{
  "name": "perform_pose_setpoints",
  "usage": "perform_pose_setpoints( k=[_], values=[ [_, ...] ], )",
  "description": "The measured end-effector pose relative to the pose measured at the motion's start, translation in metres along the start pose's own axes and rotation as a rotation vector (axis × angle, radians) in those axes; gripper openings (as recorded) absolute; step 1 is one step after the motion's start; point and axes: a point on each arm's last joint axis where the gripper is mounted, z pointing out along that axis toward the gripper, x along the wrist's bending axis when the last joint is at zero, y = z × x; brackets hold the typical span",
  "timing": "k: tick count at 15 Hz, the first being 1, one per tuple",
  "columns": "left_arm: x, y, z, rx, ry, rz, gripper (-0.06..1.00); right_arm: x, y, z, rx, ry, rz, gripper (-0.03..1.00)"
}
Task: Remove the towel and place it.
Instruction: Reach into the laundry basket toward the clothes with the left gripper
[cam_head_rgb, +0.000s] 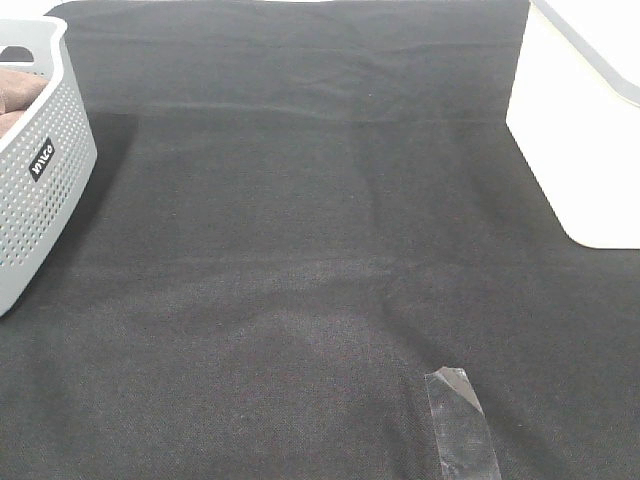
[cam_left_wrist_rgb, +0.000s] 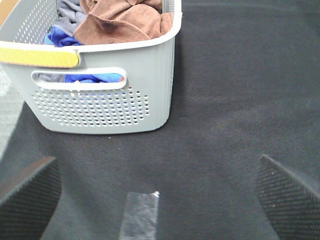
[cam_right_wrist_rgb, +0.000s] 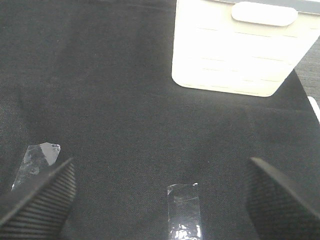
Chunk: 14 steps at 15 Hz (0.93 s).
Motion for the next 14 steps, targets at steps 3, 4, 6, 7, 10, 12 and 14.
perform_pose_setpoints(
  k=[3,4,6,7,10,12,14],
  values=[
    [0.001,0.019,-0.009,-0.008,0.001,0.15,0.99,0.0,0.0,0.0,0.0,0.0,0.0,0.86],
    [0.001,0.036,-0.008,0.038,-0.006,0.223,0.99,0.0,0.0,0.0,0.0,0.0,0.0,0.86],
    [0.003,0.075,0.005,0.16,-0.028,0.39,0.99,0.0,0.0,0.0,0.0,0.0,0.0,0.86],
    [0.006,0.096,0.019,0.236,-0.041,0.508,0.99,0.0,0.0,0.0,0.0,0.0,0.0,0.86],
    [0.015,0.163,0.087,0.412,-0.088,0.842,0.99,0.0,0.0,0.0,0.0,0.0,0.0,0.86],
    [0.02,0.19,0.136,0.497,-0.115,0.922,0.99,0.0,0.0,0.0,0.0,0.0,0.0,0.86],
    [0.025,0.208,0.184,0.574,-0.107,0.966,0.99,0.0,0.0,0.0,0.0,0.0,0.0,0.86]
  ],
)
